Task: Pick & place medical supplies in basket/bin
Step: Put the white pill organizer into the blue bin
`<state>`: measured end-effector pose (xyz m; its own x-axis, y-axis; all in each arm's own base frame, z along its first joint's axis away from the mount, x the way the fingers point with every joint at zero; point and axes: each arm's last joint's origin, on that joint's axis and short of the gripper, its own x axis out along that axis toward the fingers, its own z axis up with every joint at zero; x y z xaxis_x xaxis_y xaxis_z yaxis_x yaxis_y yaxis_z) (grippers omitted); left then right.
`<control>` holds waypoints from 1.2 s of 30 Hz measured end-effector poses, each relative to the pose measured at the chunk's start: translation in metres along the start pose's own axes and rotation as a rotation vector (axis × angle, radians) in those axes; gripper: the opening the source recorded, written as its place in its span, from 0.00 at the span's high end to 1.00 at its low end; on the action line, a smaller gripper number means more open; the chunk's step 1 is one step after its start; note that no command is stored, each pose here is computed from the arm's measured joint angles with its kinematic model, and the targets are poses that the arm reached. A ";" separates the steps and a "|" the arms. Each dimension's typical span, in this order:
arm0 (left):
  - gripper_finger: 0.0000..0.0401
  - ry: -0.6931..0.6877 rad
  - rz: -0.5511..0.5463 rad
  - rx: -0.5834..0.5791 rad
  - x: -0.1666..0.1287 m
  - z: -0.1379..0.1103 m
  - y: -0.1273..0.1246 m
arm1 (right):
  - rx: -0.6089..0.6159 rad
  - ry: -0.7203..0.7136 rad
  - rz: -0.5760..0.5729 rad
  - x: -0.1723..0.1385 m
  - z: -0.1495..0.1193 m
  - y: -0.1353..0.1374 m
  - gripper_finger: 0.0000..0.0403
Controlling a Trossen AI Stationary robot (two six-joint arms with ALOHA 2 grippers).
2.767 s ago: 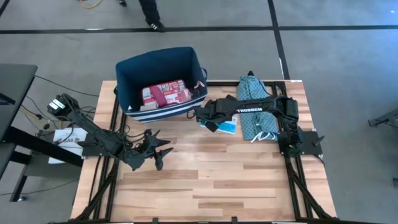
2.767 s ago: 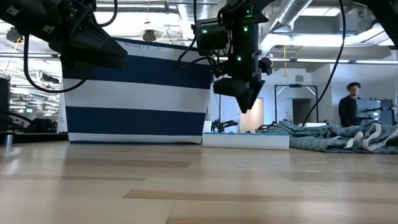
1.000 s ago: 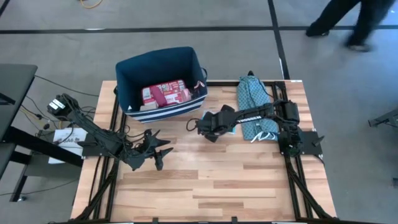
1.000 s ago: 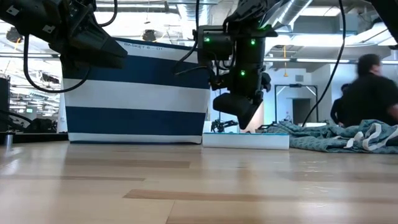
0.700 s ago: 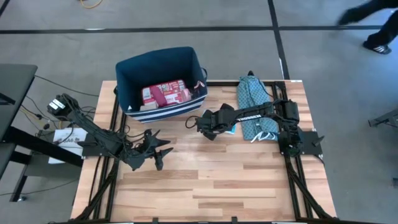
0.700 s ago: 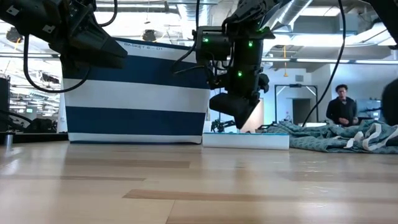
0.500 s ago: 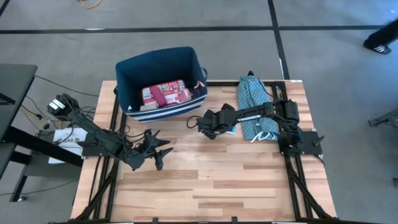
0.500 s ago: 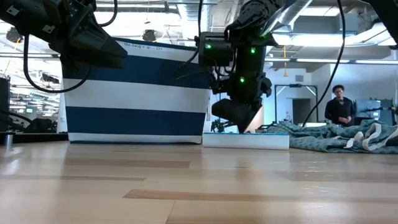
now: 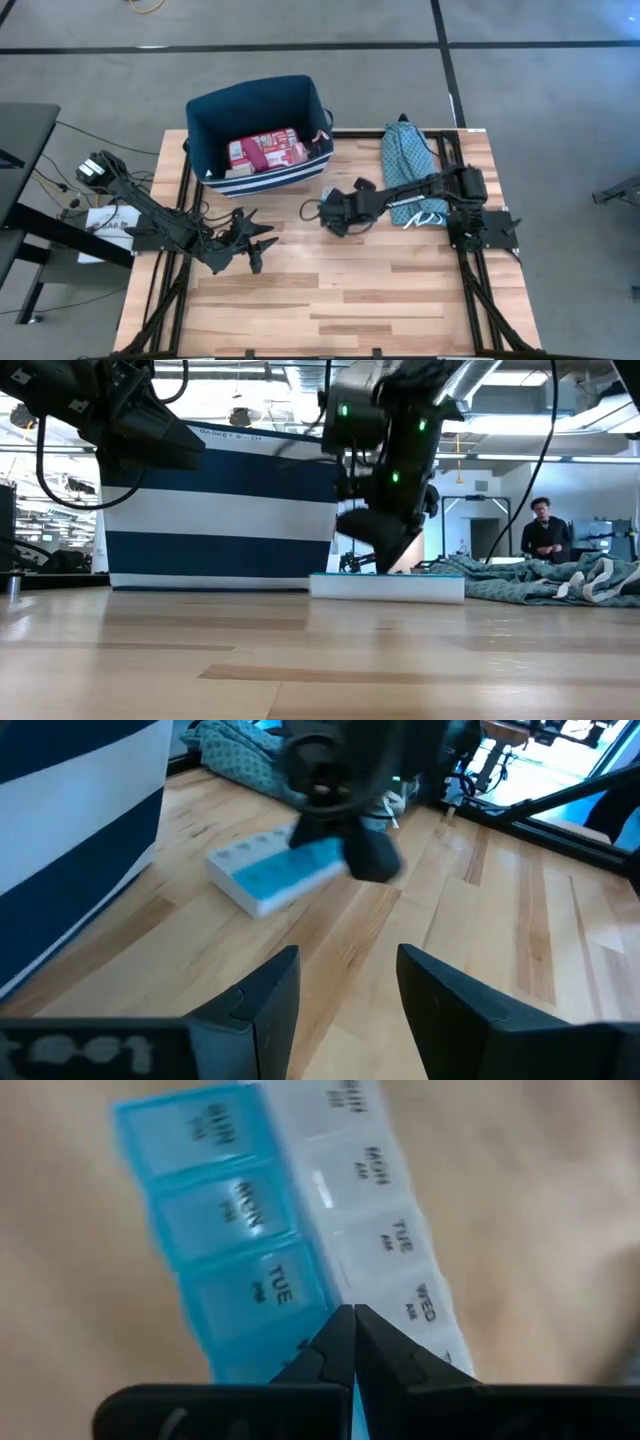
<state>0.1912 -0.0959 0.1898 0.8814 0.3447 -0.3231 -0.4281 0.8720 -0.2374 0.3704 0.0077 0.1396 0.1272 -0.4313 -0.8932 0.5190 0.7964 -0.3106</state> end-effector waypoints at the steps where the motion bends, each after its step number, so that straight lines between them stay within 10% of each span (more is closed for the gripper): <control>1: 0.61 0.000 0.000 -0.008 0.000 0.000 0.000 | -0.011 0.006 0.039 -0.004 -0.002 0.006 1.00; 15: 0.61 0.048 -0.066 -0.057 0.000 -0.001 -0.002 | -0.256 -0.016 0.400 -0.078 -0.033 0.090 1.00; 36: 0.61 -0.031 0.028 -0.027 0.005 0.005 0.003 | -0.238 -0.052 0.420 -0.126 -0.112 0.138 1.00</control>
<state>0.1954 -0.0895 0.1923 0.8747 0.3796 -0.3013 -0.4574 0.8522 -0.2540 0.3317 0.2194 0.1726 0.3294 -0.0677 -0.9418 0.2069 0.9784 0.0020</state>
